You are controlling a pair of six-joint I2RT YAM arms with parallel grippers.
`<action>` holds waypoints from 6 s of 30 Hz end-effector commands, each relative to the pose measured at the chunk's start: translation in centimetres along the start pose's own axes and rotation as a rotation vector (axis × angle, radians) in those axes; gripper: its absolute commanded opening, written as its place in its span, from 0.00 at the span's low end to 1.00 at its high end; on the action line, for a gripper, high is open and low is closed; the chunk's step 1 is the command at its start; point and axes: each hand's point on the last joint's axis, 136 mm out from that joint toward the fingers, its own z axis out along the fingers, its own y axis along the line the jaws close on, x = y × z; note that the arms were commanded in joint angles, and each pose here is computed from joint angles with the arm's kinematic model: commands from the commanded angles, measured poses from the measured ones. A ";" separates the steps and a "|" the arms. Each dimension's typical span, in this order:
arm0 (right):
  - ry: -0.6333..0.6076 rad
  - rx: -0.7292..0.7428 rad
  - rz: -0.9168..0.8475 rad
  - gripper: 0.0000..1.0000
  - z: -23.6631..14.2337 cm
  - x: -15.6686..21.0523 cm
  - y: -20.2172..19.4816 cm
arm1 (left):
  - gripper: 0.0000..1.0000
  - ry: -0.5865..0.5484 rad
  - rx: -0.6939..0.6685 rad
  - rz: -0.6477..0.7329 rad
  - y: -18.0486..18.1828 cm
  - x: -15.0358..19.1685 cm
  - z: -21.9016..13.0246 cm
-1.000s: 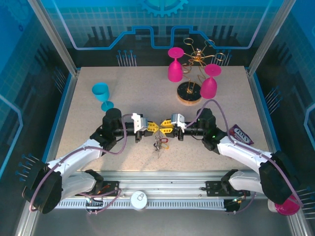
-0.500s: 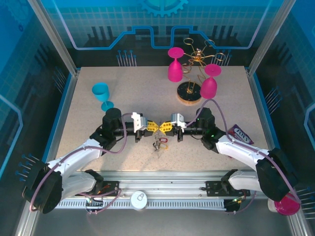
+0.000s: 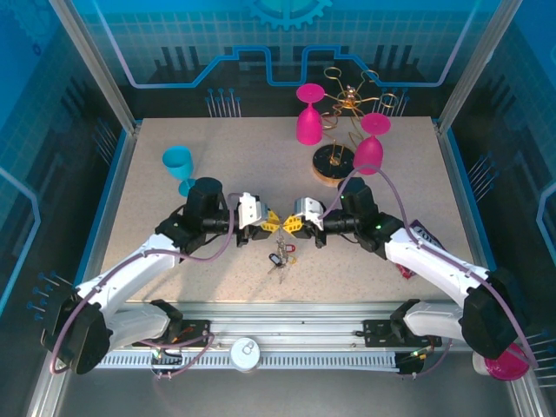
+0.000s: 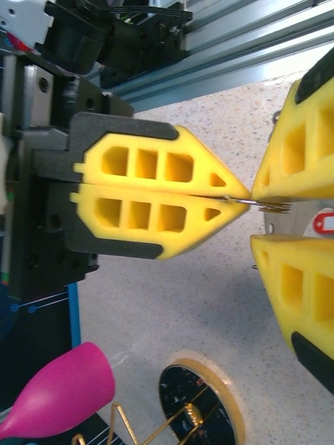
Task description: Put the keys on the keyring
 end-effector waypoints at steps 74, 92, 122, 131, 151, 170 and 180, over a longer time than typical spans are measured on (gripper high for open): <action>-0.018 -0.071 -0.010 0.00 2.0 -0.2 1.6 | 0.20 0.102 0.037 -0.053 -1.8 2.1 0.3; -0.044 -0.139 0.000 0.00 3.0 -1.2 2.4 | 0.00 0.074 0.047 -0.017 -1.6 1.2 0.4; 0.156 0.410 0.372 0.48 5.0 2.3 -9.9 | 0.00 0.221 -0.838 -0.341 1.9 -0.2 -16.6; 0.234 0.345 0.524 0.49 16.6 5.0 -9.2 | 0.00 0.290 -1.225 -0.493 3.7 1.6 -23.0; 0.422 0.255 0.591 0.53 28.6 12.4 -7.4 | 0.00 0.179 -1.499 -0.648 4.7 2.8 -26.5; 0.497 0.322 0.540 0.00 25.8 12.8 -6.9 | 0.00 0.170 -1.455 -0.647 5.1 2.7 -25.4; 0.567 0.323 0.629 0.00 11.3 13.8 -5.2 | 0.00 0.189 -1.003 -0.460 6.5 1.4 -15.4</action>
